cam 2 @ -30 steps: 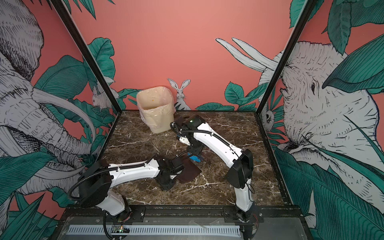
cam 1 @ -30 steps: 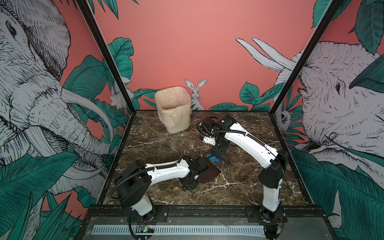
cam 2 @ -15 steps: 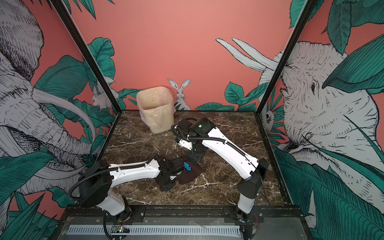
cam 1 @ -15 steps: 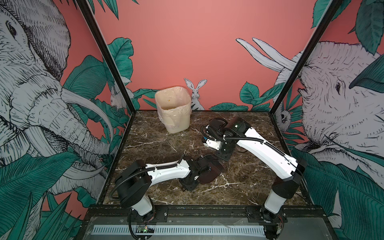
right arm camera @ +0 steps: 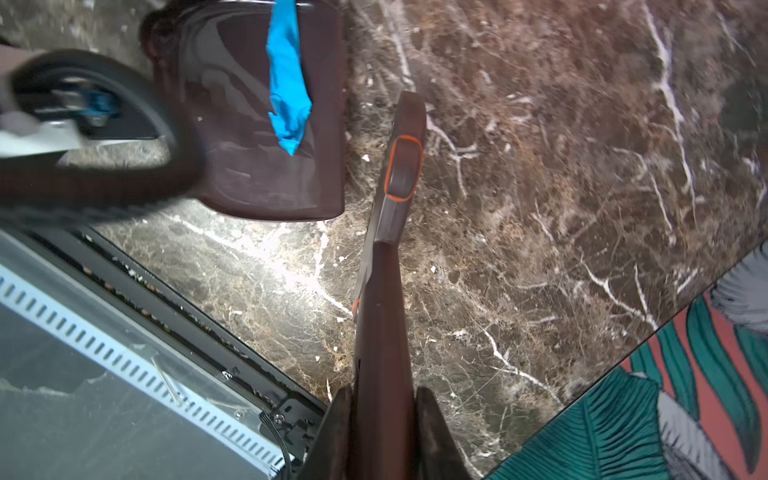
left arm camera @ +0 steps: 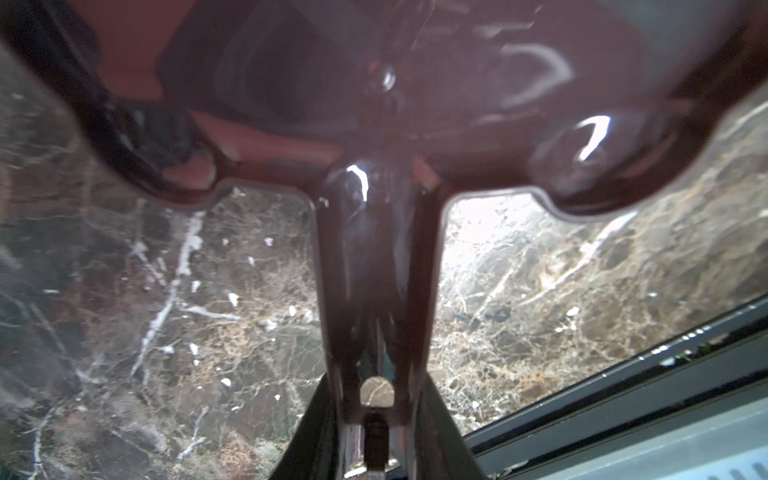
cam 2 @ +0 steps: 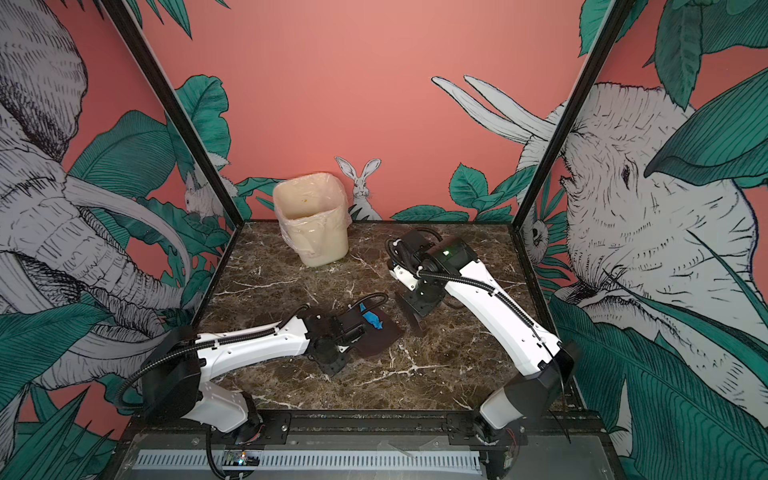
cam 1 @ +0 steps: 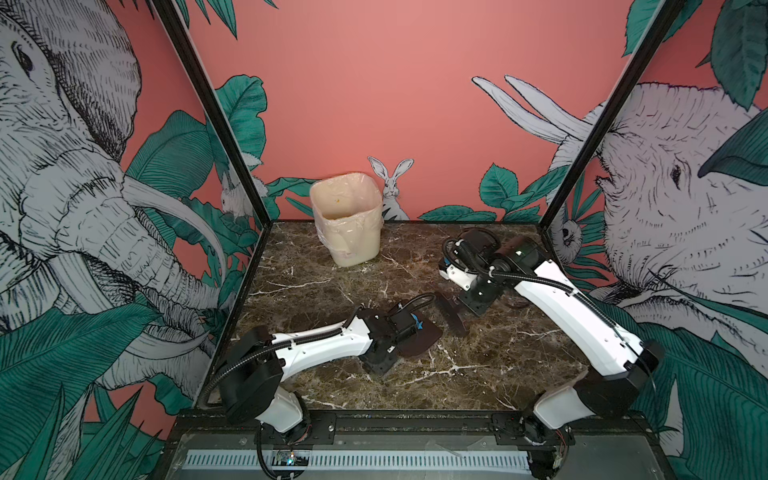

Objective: Sweep away the paper scraps from the table
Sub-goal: 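Sweep the blue scrap into the dustpan with the right brush, then lift the dustpan with the left gripper and carry it to the beige bin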

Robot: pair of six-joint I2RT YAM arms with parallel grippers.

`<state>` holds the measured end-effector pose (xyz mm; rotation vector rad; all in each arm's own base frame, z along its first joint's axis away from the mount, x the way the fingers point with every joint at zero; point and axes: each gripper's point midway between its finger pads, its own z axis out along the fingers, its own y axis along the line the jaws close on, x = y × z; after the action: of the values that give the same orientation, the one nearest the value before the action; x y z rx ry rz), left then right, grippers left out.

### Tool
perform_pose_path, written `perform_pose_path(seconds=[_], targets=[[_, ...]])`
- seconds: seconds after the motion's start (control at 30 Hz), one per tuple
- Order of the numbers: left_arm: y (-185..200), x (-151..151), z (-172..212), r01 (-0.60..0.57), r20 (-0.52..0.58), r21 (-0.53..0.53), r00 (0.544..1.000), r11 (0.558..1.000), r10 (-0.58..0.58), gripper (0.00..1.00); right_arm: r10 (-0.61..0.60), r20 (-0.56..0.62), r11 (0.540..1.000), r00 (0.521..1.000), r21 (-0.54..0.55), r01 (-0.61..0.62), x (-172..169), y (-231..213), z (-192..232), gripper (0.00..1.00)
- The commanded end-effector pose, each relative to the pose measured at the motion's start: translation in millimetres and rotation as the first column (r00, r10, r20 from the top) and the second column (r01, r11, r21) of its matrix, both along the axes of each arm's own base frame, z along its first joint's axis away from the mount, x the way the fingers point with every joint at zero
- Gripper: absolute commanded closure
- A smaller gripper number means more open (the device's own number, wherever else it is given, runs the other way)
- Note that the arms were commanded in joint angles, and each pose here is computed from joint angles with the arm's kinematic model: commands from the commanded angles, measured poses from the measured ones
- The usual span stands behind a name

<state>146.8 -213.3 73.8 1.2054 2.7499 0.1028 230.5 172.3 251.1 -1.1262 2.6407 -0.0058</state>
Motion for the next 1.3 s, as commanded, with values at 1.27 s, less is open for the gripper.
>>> perform_pose_path(seconds=[1.27], targets=[[135,24,167,-0.316,0.271,-0.080,0.906,0.945,0.326,1.00,-0.135,-0.036,0.924,0.990,0.357,0.139,-9,-5,-7,1.00]])
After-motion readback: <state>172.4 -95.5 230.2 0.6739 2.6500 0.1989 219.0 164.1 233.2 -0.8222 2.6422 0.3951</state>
